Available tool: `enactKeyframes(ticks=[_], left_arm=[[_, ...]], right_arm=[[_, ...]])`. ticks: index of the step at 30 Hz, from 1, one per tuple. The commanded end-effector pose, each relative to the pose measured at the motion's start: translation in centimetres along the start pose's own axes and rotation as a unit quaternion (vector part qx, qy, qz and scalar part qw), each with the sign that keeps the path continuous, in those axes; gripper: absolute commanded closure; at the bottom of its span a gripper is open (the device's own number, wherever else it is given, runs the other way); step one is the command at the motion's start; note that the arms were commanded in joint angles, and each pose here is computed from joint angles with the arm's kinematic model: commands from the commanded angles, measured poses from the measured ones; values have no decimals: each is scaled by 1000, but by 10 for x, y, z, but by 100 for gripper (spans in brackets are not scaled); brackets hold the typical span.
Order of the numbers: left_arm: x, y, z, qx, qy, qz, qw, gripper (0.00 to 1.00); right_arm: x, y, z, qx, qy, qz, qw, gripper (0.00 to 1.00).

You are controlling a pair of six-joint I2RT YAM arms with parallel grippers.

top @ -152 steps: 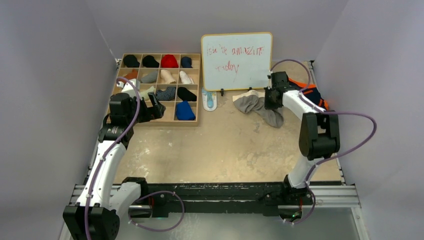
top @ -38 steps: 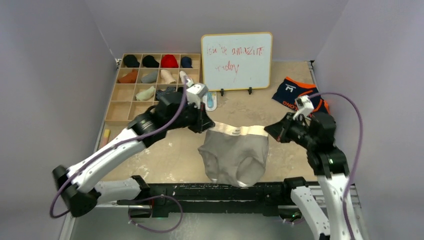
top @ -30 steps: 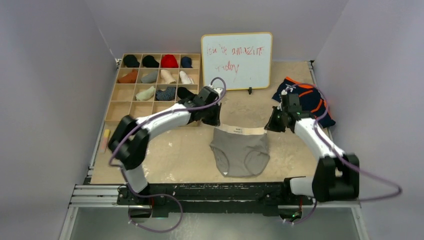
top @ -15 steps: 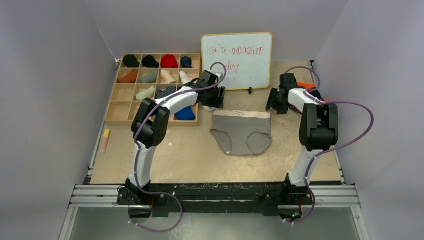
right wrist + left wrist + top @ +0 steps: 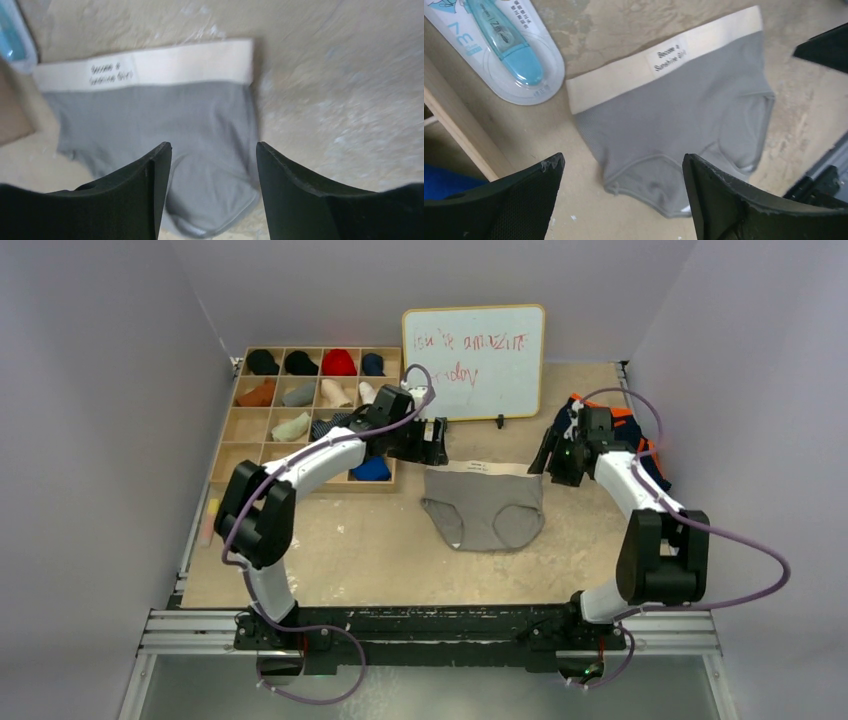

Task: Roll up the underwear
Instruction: Flatten out the underwear at the center of the board.

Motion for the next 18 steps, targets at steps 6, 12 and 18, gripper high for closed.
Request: enactKeyframes(ticks=[6,12,18], left_arm=[[-22,-1,-41,-38,-58,-9,998,13],[-21,-18,-52,-20,-63,-11,998,13],[-21,-33,-71,5,-60,-19,998,15]], right_arm=[[51,-35,-9,18,168,25,985,40],[24,-53,16,73,90,24,993,47],[-19,-88,28,137,-41,38,989,51]])
Point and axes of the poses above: each gripper's point midway between its finger pads, its own z axis out along the fingers, its own x axis along the line the jaws close on, y = z × x, the point moved 2 cm from there along -z, back along the fingers, and after that the axes turned 9 degrees about -z, right-handed, at the moved point
